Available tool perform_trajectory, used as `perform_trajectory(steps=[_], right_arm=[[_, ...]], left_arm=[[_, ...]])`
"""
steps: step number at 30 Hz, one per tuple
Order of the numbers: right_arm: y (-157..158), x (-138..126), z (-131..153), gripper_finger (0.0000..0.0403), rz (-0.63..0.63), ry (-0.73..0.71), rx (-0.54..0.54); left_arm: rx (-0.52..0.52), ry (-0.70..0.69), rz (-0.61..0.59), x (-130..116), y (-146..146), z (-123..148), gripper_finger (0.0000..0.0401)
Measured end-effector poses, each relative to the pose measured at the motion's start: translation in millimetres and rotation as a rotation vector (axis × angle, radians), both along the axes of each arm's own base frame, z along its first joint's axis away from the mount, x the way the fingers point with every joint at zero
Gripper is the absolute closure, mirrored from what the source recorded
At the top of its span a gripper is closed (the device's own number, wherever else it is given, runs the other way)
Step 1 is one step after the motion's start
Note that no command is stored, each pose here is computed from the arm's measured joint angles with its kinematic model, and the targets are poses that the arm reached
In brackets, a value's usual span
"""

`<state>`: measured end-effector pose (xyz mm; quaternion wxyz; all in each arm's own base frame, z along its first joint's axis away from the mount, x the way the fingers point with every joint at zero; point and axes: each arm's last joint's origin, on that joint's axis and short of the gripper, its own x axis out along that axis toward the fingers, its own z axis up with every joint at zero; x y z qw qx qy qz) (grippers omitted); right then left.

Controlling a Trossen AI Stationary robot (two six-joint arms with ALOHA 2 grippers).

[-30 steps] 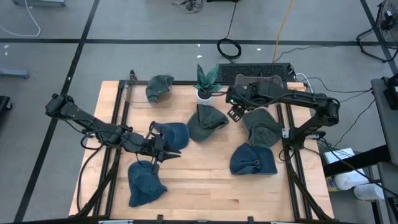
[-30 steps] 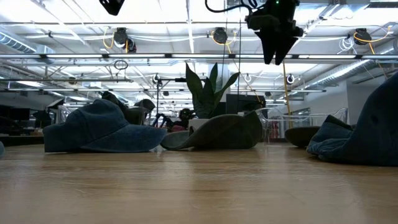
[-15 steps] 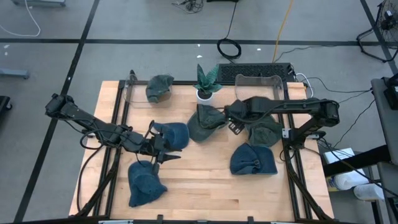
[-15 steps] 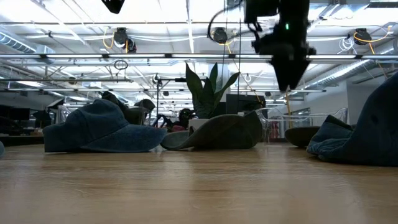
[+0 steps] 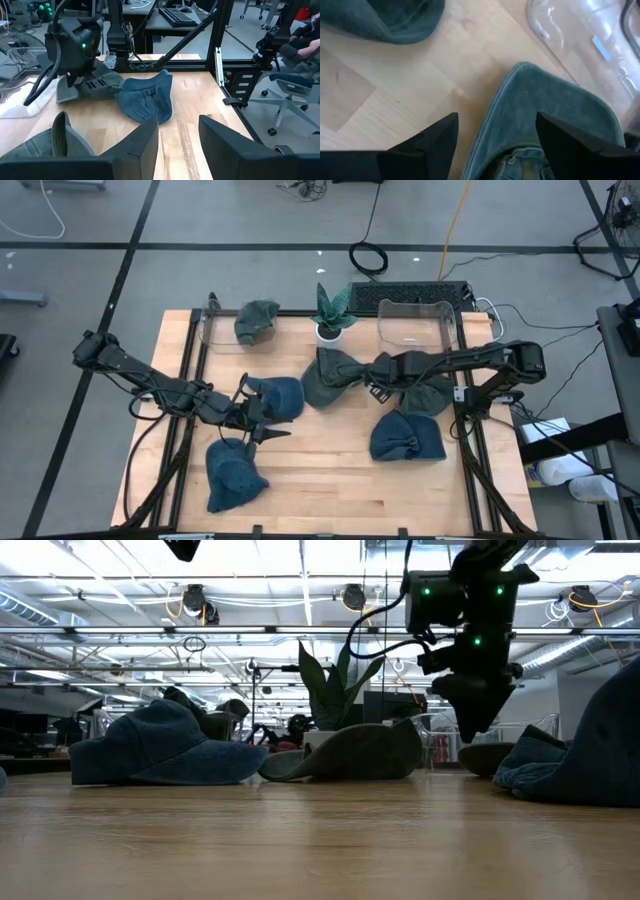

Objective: Pick & Place hat
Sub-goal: Put the right green cap into the left transparent bin

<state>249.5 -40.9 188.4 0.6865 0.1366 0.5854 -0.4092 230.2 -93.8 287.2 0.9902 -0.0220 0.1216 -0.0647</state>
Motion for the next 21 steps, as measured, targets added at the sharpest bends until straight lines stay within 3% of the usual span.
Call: perform_trajectory(steps=[16,21], right_arm=[[3.9,-7.9,-23.0,0.0151,-0.006,-0.021,0.048],[4.3,-10.8,-23.1,0.0202,0.001,0.013,0.053]], left_arm=[[-0.009,-0.008,0.001,0.1,-0.1,0.9,0.0252],[-0.013,-0.017,0.001,0.3,-0.1,1.9,0.0253]])
